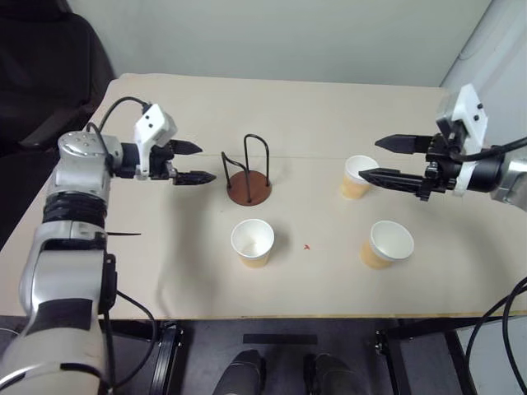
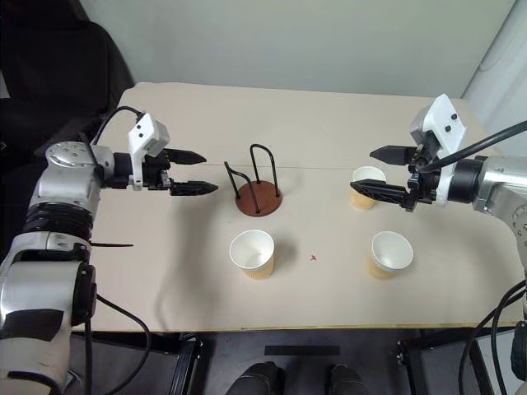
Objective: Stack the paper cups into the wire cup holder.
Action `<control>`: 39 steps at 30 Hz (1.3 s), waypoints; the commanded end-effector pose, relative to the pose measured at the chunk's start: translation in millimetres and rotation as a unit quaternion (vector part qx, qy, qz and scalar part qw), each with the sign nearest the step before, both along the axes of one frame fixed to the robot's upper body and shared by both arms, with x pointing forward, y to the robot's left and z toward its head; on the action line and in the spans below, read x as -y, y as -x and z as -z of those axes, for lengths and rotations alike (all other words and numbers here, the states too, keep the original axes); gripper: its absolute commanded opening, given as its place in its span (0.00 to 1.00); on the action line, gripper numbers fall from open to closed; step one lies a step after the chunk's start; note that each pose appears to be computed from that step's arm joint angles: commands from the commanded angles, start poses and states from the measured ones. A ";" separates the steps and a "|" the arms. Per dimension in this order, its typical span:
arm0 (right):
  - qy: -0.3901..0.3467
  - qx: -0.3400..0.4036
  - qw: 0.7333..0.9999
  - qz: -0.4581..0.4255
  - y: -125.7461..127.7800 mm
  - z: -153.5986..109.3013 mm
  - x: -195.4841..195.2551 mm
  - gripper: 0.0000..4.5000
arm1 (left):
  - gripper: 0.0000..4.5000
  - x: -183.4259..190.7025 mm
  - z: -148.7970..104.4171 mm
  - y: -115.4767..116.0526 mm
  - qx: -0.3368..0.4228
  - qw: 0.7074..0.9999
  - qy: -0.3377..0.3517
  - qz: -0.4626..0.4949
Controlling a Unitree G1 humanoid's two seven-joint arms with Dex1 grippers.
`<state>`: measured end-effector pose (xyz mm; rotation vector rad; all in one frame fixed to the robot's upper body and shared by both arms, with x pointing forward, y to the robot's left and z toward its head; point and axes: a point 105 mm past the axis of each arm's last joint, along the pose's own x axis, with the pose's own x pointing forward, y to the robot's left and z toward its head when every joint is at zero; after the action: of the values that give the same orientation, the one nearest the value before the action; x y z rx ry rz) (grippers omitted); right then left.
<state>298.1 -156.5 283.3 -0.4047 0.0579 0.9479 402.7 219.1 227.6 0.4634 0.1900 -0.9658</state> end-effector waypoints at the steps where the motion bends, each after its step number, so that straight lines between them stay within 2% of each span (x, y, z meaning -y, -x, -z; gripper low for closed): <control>1: -0.005 0.030 0.999 0.013 6.8 -14.4 4.7 0.83 | 1.00 3.0 -9.8 -3.7 0.025 1.000 -0.001 -0.001; 7: 0.002 0.034 0.999 0.005 10.4 -18.4 1.7 0.83 | 1.00 11.1 -1.3 -10.1 0.029 0.999 0.016 -0.009; 20: 0.011 0.040 0.999 0.006 9.6 -20.2 0.7 0.83 | 1.00 8.1 -0.7 -28.5 0.063 0.993 0.060 -0.084; 35: 0.017 0.041 0.999 0.000 7.3 -19.2 -3.0 0.83 | 1.00 42.5 11.2 -36.3 0.042 0.993 0.089 -0.062; 39: 0.019 0.036 0.999 0.000 8.2 -14.6 -3.1 0.83 | 0.81 52.5 15.9 -36.2 0.031 0.994 0.091 -0.048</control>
<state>294.3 -154.0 288.0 -0.4399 0.0580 0.9424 437.8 170.7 200.5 0.2983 0.0971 -0.8546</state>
